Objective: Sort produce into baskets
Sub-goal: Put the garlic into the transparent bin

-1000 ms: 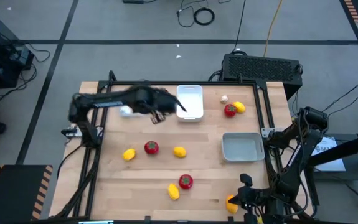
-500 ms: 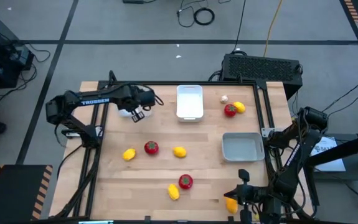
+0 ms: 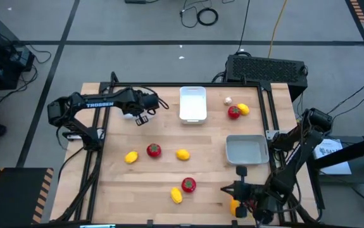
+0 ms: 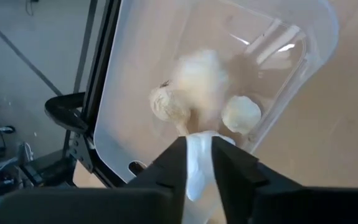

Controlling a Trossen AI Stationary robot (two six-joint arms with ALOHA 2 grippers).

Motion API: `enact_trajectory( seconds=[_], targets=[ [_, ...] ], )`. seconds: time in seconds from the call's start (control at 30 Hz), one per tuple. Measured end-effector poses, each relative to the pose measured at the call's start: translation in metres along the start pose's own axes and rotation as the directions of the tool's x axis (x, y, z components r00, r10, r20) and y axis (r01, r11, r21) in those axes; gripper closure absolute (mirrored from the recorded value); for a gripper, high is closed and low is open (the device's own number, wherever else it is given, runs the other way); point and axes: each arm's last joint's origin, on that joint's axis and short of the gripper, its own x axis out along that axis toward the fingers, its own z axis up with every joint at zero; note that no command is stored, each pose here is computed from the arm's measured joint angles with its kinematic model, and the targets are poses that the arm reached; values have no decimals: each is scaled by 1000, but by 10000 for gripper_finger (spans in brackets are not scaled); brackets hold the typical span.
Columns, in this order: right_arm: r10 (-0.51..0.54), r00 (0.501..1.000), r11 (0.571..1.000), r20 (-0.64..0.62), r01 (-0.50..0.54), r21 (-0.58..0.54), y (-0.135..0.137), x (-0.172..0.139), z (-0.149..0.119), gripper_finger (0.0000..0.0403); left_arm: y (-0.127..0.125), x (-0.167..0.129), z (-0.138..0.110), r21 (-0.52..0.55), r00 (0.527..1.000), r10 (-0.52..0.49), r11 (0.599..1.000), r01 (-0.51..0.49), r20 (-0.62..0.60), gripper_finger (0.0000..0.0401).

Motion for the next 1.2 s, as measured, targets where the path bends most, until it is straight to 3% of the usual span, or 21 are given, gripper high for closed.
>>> enact_trajectory(
  seconds=[0.17, 0.3, 0.53, 0.6, 0.67, 0.73, 0.83, 0.93, 1.03, 1.13, 1.2],
  targets=[
    [-123, 992, 989, 0, 123, -79, -18, 16, 7, 403, 0, 0, 0, 1, 1000, -1, 1000, 1, 0, 268],
    [-232, 973, 968, 20, 233, -89, -36, 24, 17, 403, 0, -1, 2, 15, 1000, 6, 1000, -6, 22, 256],
    [-380, 925, 918, 7, 379, -115, -102, -9, 43, 403, 1, -19, 15, 120, 960, -83, 991, 53, 269, 255],
    [-399, 917, 915, -8, 397, -75, -129, -26, 50, 403, 4, -26, 24, 151, 909, -140, 985, 86, 393, 255],
    [-414, 910, 910, 10, 414, -23, -154, -43, 53, 403, 7, -34, 36, 190, 819, -225, 971, 144, 527, 255],
    [-430, 902, 903, 38, 430, 15, -178, -57, 50, 403, 13, -42, 51, 212, 677, -296, 955, 206, 674, 255],
    [-463, 881, 886, 95, 457, 80, -207, -71, 35, 403, 19, -46, 76, 214, 467, -314, 943, 256, 827, 255],
    [-474, 862, 878, 180, 449, 163, -223, -77, 16, 403, 15, -36, 98, 237, 359, -334, 928, 287, 871, 255],
    [-454, 853, 887, 257, 404, 225, -231, -77, -3, 403, 6, -25, 124, 289, 326, -391, 903, 318, 861, 255],
    [-412, 860, 904, 302, 346, 250, -234, -74, -21, 403, -2, -14, 159, 299, 348, -409, 896, 328, 843, 255],
    [-413, 856, 902, 311, 338, 268, -236, -71, -31, 403, -7, -7, 183, 310, 394, -436, 886, 344, 809, 255]
  ],
)
